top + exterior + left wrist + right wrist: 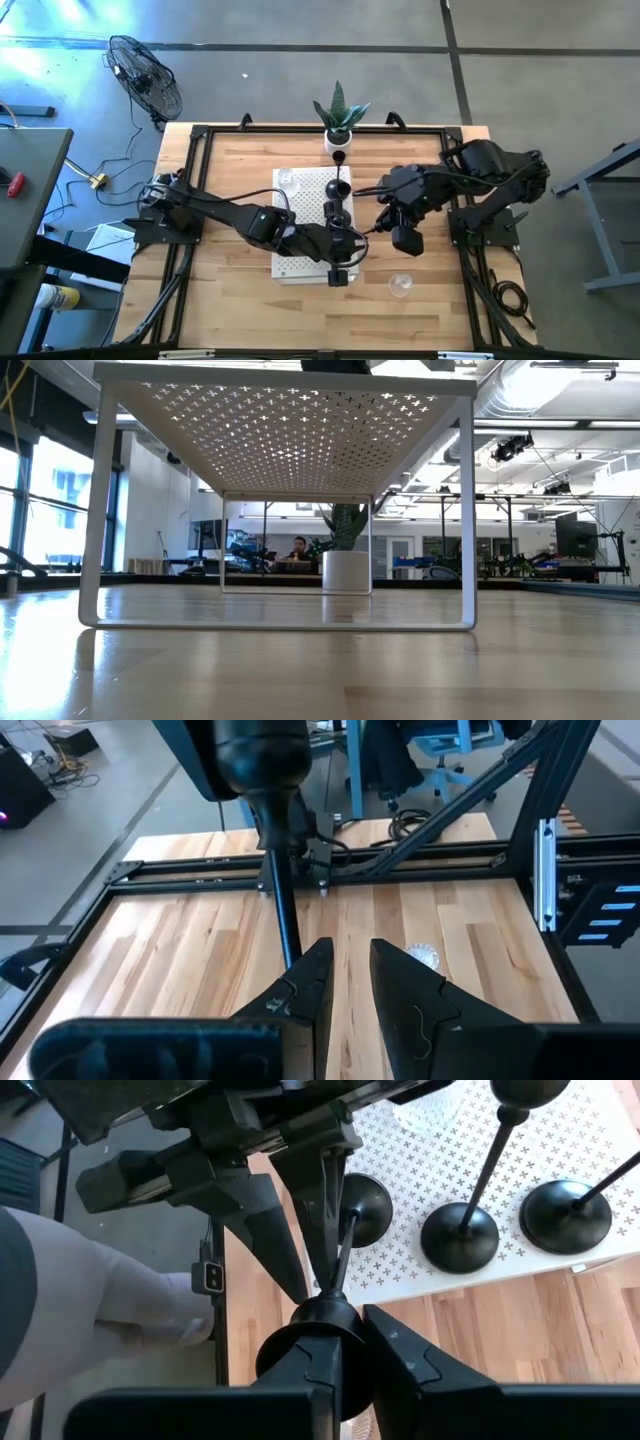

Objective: Pick & Place candle stick holders
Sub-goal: Put the black candle holder on the shelf aligned with the other black candle holders

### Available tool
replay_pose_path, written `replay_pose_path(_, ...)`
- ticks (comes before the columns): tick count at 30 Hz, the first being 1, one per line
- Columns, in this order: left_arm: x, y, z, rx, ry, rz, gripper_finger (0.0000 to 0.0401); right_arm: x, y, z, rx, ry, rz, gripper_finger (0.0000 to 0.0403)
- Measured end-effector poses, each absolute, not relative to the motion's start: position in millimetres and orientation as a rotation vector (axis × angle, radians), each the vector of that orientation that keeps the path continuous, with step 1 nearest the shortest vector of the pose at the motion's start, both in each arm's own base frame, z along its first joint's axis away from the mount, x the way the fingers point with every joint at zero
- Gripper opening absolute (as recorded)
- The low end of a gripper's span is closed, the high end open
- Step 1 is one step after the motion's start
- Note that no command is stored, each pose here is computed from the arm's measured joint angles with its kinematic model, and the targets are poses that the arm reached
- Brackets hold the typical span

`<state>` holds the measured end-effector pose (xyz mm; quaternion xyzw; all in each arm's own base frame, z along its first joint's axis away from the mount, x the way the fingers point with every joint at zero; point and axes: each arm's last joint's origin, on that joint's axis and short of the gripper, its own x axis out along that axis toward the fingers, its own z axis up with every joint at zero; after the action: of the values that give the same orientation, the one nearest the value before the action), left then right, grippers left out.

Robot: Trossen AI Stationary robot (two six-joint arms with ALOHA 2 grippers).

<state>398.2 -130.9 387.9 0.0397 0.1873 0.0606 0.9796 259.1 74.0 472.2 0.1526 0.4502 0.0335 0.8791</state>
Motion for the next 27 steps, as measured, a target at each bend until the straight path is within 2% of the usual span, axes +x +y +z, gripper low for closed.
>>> replay_pose_path(13,378,-152,414,0.14,0.333,0.103,0.0067,259,74,472,0.33,0.938,0.073,0.0022)
replay_pose_path(17,376,-153,412,0.175,0.345,0.192,0.0067,259,74,472,0.331,0.938,0.072,0.0029)
replay_pose_path(27,380,-143,410,0.142,0.362,0.199,0.0067,259,74,472,0.349,0.941,0.064,0.0024)
